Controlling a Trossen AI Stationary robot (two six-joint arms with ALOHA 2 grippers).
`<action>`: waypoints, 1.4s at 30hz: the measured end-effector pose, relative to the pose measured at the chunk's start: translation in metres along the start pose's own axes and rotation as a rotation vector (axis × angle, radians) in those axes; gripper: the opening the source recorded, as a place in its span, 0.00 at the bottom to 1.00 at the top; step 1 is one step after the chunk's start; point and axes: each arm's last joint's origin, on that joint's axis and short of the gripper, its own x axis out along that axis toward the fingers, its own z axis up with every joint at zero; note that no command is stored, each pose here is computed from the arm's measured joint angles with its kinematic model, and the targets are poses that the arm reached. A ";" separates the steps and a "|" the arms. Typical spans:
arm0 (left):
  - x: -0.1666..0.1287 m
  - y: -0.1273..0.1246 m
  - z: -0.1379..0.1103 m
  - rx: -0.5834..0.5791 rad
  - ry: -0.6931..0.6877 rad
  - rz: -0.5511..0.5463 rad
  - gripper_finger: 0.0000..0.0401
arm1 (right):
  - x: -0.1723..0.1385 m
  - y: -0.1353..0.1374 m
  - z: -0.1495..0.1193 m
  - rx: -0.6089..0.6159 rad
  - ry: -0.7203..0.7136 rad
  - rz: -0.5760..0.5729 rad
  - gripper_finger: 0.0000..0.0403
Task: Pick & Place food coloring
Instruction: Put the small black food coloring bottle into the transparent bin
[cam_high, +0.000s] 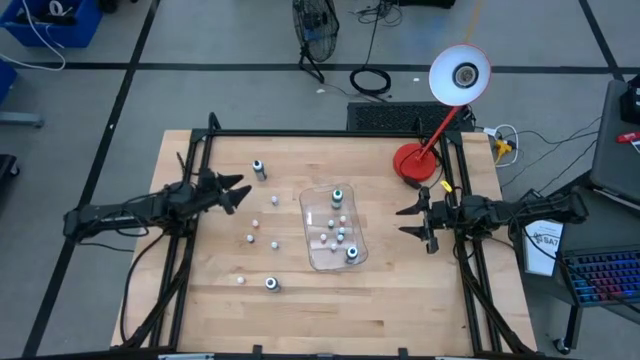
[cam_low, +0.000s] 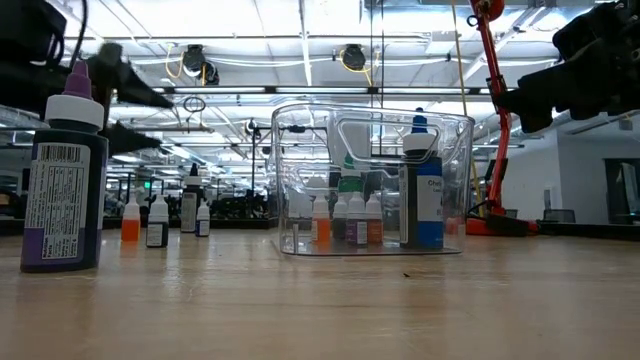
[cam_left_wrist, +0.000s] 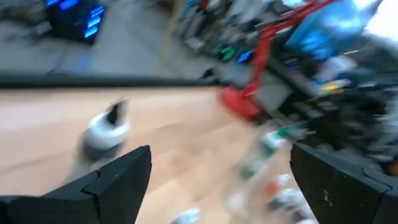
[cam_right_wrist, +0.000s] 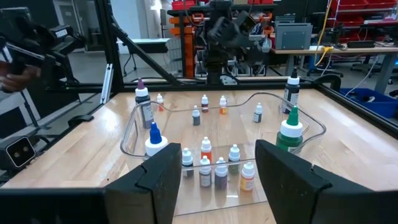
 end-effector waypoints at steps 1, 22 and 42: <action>0.001 0.002 0.000 -0.014 0.024 0.042 0.95 | 0.000 0.000 0.000 0.000 0.000 0.000 0.48; 0.092 -0.027 0.061 0.237 0.844 0.344 0.94 | 0.000 0.000 0.000 0.000 0.000 0.000 0.48; 0.155 -0.043 -0.010 0.876 1.226 0.140 0.94 | 0.000 0.000 0.000 0.000 0.000 0.001 0.48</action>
